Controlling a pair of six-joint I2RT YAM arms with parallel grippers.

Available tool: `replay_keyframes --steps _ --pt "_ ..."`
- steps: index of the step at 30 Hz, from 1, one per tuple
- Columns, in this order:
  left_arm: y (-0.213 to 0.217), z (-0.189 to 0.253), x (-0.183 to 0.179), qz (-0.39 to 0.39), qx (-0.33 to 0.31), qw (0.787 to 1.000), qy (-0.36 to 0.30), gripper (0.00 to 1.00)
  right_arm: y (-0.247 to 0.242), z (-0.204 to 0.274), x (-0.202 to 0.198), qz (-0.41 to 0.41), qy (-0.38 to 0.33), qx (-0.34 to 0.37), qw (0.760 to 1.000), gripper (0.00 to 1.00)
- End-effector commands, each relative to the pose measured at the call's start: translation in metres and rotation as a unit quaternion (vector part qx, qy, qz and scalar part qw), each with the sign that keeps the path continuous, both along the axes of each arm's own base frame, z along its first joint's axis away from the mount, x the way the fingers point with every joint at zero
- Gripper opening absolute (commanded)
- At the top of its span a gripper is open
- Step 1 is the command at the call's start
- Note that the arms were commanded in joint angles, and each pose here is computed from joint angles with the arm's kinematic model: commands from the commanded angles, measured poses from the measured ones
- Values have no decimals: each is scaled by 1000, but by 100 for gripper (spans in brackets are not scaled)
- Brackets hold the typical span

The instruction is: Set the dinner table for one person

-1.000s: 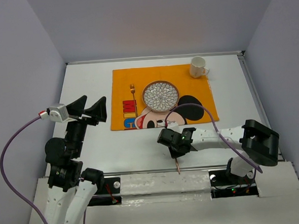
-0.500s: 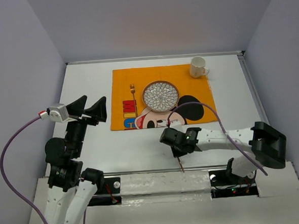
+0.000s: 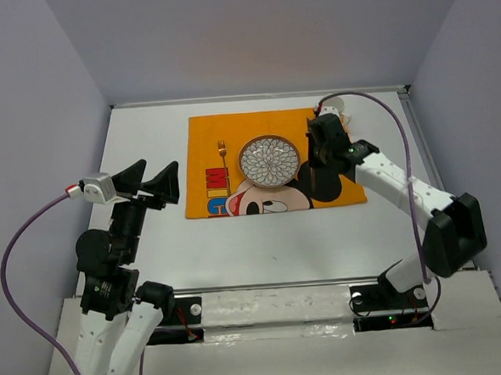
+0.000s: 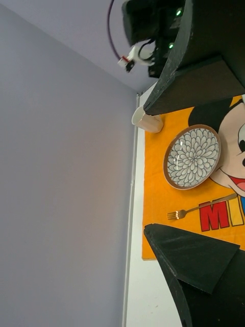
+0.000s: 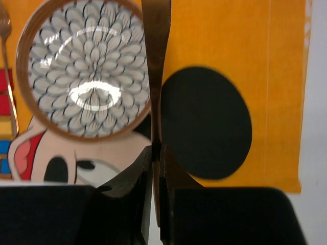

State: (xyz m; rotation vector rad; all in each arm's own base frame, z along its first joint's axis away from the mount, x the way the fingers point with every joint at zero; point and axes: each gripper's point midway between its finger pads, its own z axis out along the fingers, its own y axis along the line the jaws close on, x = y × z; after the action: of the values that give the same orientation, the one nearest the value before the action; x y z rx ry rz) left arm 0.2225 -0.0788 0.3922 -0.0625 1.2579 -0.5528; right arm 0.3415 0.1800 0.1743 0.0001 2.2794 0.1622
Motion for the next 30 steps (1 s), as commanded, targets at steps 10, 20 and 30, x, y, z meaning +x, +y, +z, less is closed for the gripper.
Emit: replay_keyframes --steps 10,20,30 --pt "0 4 5 5 5 1000 -11 99 -17 -64 139 53 38 -16 998 0" --pt "1 3 7 8 8 1000 -8 99 -37 -99 151 35 87 -9 996 0" --pt "1 2 7 9 7 1000 -7 99 -43 -116 142 20 120 -23 992 0"
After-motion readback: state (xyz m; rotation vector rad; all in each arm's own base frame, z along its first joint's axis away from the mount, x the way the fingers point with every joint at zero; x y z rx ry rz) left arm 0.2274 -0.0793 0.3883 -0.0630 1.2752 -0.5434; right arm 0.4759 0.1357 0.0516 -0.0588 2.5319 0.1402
